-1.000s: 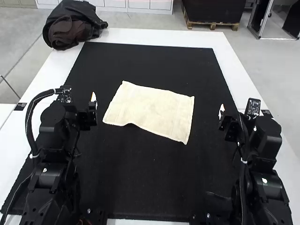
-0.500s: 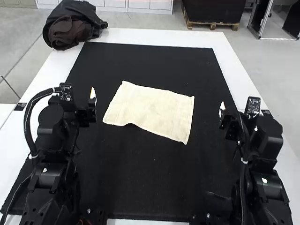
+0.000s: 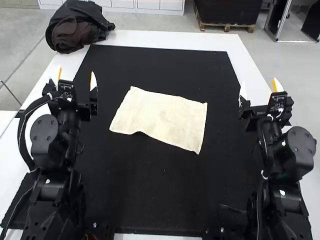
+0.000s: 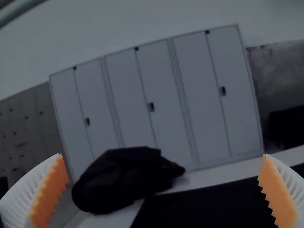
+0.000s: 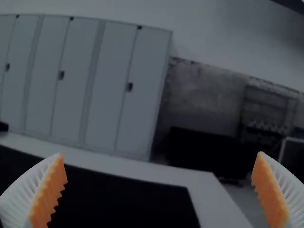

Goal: Fold the towel.

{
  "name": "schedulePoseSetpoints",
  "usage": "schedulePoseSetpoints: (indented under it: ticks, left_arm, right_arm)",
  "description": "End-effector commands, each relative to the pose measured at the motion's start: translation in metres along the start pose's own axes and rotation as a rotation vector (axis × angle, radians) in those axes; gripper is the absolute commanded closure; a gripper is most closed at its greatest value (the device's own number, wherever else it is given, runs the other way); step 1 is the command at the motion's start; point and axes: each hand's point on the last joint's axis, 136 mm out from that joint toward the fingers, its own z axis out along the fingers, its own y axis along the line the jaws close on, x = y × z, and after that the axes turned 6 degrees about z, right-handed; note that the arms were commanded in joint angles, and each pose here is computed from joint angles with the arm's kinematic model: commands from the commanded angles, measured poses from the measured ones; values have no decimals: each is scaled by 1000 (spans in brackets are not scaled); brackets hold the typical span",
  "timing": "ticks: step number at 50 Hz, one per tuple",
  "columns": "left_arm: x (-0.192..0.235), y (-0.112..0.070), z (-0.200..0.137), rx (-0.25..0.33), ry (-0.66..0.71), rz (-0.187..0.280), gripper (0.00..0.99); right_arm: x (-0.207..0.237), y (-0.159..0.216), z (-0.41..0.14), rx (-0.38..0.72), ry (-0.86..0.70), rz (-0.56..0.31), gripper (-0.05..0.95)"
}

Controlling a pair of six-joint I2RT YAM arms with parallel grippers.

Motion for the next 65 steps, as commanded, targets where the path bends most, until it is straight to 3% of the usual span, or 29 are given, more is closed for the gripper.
schedulePoseSetpoints:
  ticks: [1, 9, 14, 18, 23, 27, 29, 46, 52, 65]
  left_arm:
    - [-38, 5, 8, 32, -54, 16, 34]
    - [-48, -3, 41, 116, 36, 3, 34]
    - [-34, -12, 76, 166, 156, -57, 34]
    - [-11, -25, 106, 205, 267, -127, 34]
    - [29, -39, 131, 235, 405, -129, 36]
    - [58, -59, 144, 296, 487, -134, 36]
    - [69, -74, 147, 355, 509, -144, 36]
    - [158, -122, 137, 469, 741, -159, 36]
    - [169, -134, 136, 521, 769, -181, 36]
    - [194, -153, 150, 570, 815, -205, 36]
  right_arm:
    - [-44, 1, 10, -32, -36, 62, 7]
    - [-32, -5, 60, -28, 167, 252, 5]
    - [2, -2, 93, -29, 351, 366, 2]
    - [38, 2, 114, -35, 504, 402, -2]
    - [85, 10, 125, -34, 673, 428, -7]
    - [117, 21, 127, -38, 775, 459, -7]
    - [133, 25, 125, -33, 821, 467, -8]
    - [210, 79, 89, -131, 1037, 416, -5]
    - [219, 82, 90, -152, 1034, 375, -7]
    - [210, 82, 111, -137, 944, 356, -8]
